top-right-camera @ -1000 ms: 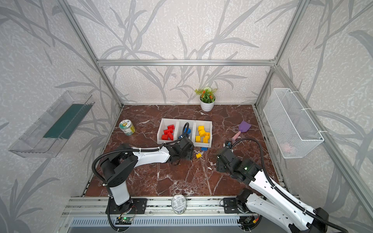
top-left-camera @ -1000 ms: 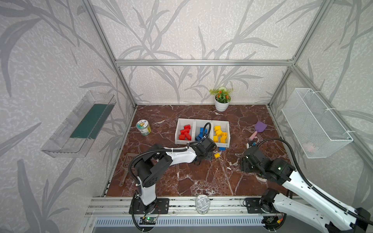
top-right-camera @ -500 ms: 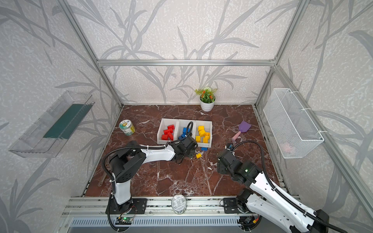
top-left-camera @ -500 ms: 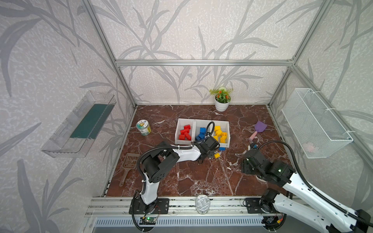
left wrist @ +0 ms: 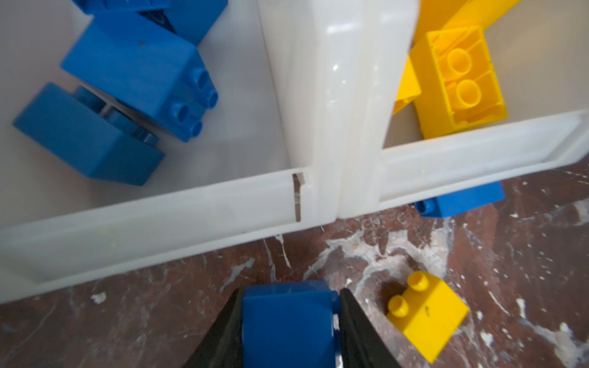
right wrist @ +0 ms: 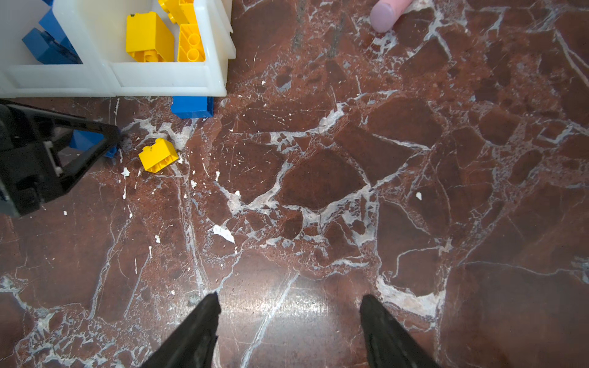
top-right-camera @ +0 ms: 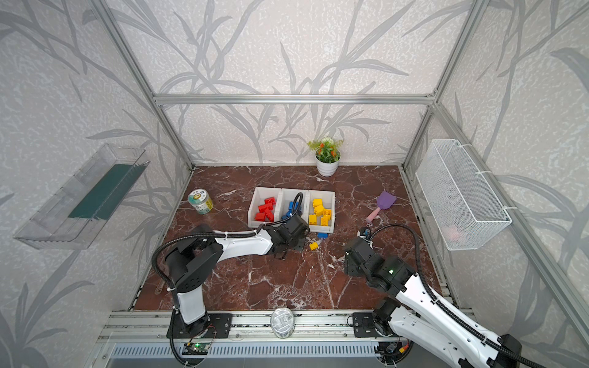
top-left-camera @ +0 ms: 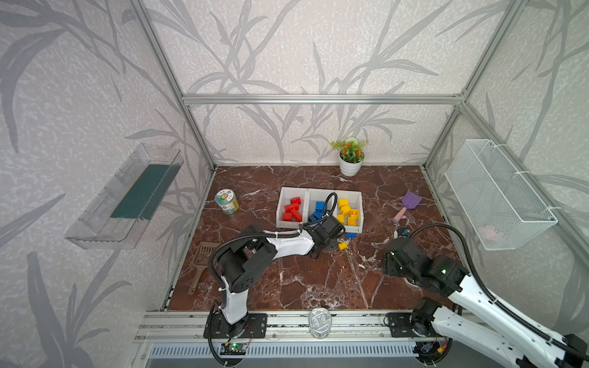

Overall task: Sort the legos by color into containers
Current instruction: 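Lower the blue brick into the middle compartment and open the left gripper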

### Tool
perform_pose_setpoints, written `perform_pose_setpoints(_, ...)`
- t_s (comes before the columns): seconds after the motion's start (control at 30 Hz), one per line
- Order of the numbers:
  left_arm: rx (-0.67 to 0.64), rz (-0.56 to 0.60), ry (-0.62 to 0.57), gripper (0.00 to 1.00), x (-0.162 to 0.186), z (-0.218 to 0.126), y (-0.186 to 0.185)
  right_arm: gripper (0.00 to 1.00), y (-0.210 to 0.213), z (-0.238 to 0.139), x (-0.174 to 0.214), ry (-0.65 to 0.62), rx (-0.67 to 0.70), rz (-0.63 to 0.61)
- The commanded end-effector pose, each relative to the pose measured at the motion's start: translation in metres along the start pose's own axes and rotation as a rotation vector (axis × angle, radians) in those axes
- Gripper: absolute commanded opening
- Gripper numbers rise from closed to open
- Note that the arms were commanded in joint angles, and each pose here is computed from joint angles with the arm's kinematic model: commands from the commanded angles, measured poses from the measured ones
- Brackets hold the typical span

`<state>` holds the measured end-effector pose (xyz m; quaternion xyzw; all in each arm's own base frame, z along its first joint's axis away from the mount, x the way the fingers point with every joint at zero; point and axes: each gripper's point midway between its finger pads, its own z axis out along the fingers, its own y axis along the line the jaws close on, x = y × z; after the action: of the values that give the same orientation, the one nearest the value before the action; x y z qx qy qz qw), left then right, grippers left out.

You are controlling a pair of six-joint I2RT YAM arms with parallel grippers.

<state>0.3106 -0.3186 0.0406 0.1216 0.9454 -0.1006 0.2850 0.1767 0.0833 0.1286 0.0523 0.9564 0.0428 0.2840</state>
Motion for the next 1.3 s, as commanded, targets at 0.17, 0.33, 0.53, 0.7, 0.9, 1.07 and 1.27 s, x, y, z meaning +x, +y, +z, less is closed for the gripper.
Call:
perform_pose_setpoints(0.17, 0.034, 0.059, -0.127, 0.41, -0.050, -0.051, -0.007, 0.70, -0.010, 0.001, 0.003, 0.000, 0.037, 0.013)
perform_pose_setpoints(0.33, -0.036, 0.042, -0.162, 0.41, -0.086, -0.050, 0.017, 0.70, -0.009, -0.002, 0.004, 0.001, 0.022, 0.012)
perform_pose_setpoints(0.53, -0.063, 0.014, -0.132, 0.41, -0.114, -0.025, 0.041, 0.70, -0.008, -0.006, 0.004, -0.005, 0.000, 0.025)
perform_pose_setpoints(0.7, -0.056, 0.010, -0.134, 0.46, -0.122, -0.013, 0.043, 0.69, -0.013, -0.009, 0.008, 0.001, 0.004, 0.035)
perform_pose_setpoints(0.9, -0.040, -0.004, -0.139, 0.59, -0.122, -0.015, 0.041, 0.69, -0.017, -0.014, 0.006, -0.012, 0.009, 0.049)
perform_pose_setpoints(1.07, -0.040, -0.018, -0.158, 0.62, -0.122, -0.026, 0.045, 0.69, -0.015, -0.012, 0.007, -0.006, 0.010, 0.045)
perform_pose_setpoints(1.27, -0.035, -0.066, -0.179, 0.63, -0.109, -0.054, 0.060, 0.69, -0.006, -0.006, -0.002, -0.018, 0.007, 0.011)
